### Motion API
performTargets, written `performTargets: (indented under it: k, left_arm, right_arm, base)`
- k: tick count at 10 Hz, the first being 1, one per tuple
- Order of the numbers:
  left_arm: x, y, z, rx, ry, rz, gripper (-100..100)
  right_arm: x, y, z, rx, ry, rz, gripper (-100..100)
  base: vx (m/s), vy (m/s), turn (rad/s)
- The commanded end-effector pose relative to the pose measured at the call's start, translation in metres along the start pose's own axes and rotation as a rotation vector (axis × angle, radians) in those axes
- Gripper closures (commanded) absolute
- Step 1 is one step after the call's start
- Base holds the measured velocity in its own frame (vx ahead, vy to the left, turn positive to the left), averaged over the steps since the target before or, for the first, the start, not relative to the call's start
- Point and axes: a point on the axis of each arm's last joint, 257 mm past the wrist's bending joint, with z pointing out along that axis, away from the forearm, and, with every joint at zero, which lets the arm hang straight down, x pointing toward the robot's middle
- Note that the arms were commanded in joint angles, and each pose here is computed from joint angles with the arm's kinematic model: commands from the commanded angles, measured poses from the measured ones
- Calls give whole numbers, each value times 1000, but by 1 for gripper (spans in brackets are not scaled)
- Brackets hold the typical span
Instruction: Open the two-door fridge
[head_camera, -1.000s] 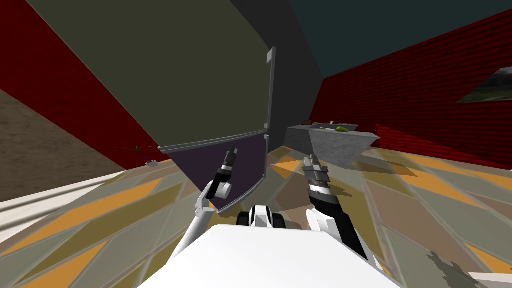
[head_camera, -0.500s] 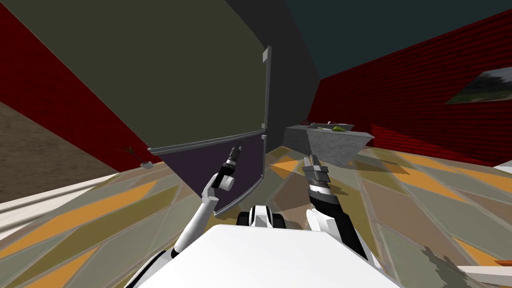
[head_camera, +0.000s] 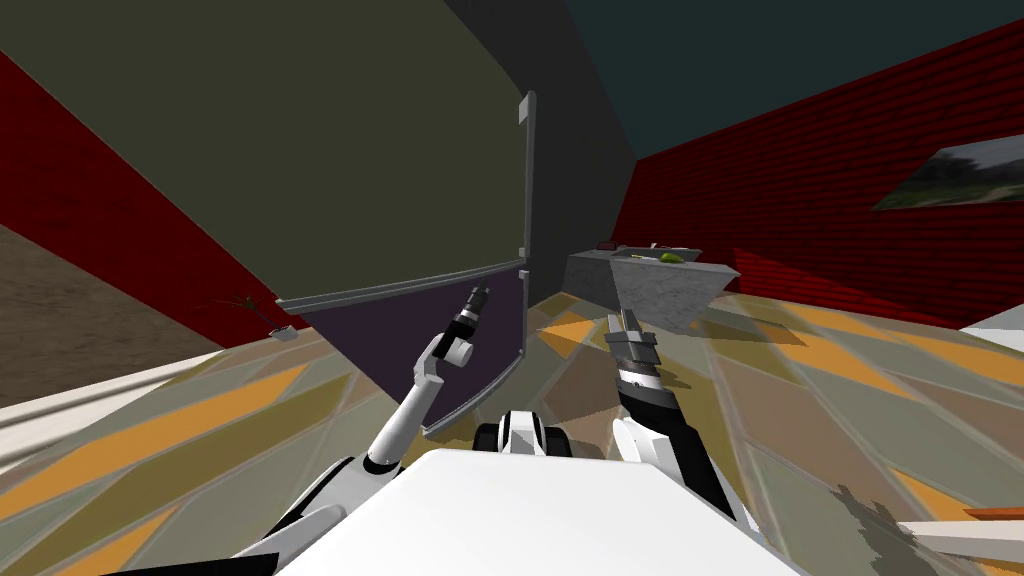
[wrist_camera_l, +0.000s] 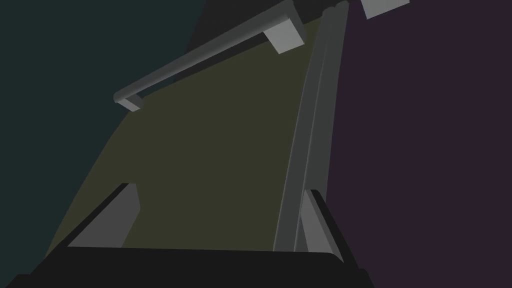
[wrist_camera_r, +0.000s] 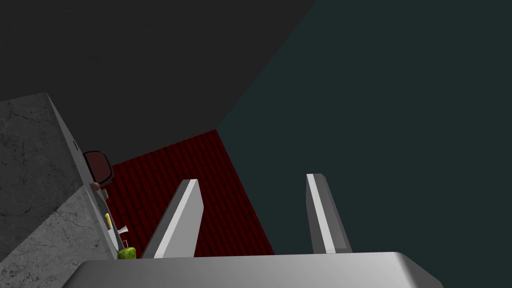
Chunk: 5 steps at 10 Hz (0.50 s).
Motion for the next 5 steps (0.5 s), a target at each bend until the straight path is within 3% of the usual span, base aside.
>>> performTargets:
  k: [1,2,3,4,5]
  left_arm:
    - [7,10,17,-32,41,20,-100]
    - [7,2,23,-14,40,22,-100]
    - [11,11,33,-43,66,38,-100]
    - [10,5,37,-29,66,40,-100]
    - [14,16,45,-64,91,57,-100]
  right_arm:
    - [0,0,0,0,0,0,0]
    - [0,0,0,0,0,0,0]
    - [0,0,0,0,0,0,0]
    - [0,0,0,0,0,0,0]
    - [0,0,0,0,0,0,0]
  base:
    - [22,-44,-32]
    - [19,-43,-23]
    - [19,-53,-34]
    - [14,-45,-23]
    - [21,-45,-38]
